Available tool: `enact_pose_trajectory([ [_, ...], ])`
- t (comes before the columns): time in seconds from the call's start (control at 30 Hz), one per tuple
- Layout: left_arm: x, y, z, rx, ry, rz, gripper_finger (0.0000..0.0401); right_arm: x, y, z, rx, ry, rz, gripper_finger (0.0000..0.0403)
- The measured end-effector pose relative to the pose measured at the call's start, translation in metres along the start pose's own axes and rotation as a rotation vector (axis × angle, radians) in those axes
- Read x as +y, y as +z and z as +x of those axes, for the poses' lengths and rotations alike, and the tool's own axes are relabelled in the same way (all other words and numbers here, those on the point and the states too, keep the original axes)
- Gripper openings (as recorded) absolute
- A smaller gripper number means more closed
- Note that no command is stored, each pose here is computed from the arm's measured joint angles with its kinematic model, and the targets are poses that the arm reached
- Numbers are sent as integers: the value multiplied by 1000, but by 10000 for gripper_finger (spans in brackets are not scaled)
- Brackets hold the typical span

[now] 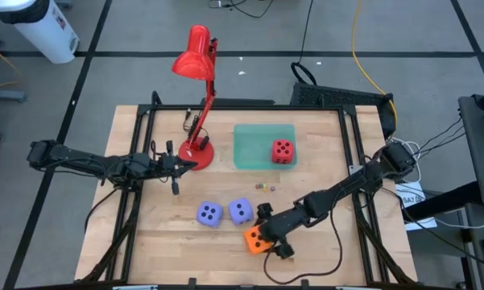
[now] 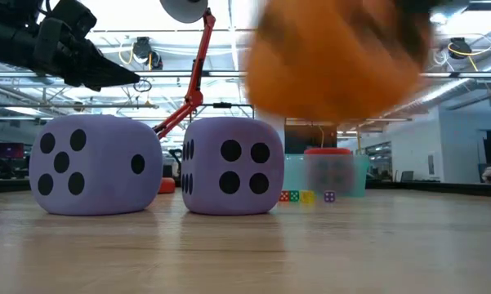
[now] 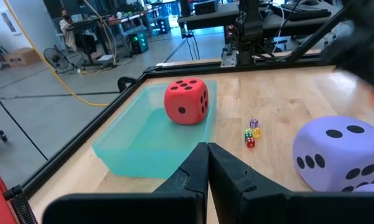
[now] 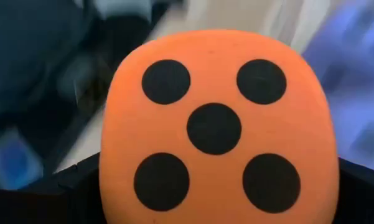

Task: Pick & Place Dice
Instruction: Put the large orange dice into the bin

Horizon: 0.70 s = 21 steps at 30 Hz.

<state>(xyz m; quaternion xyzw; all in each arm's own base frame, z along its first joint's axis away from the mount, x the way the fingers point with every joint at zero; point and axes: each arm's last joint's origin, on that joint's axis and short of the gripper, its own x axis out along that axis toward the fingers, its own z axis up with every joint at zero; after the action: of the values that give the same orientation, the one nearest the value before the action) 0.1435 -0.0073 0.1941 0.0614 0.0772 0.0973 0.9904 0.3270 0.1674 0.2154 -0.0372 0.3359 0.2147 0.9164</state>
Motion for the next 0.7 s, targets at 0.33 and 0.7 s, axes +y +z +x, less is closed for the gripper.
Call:
enact_pose_trajectory([
  [0.33, 0, 0, 0, 0, 1, -6, 17, -61, 80, -51, 1, -455, -49, 393],
  [0.7, 0, 0, 0, 1, 1, 4, 17, -195, 42, -77, 43, -535, 0, 393],
])
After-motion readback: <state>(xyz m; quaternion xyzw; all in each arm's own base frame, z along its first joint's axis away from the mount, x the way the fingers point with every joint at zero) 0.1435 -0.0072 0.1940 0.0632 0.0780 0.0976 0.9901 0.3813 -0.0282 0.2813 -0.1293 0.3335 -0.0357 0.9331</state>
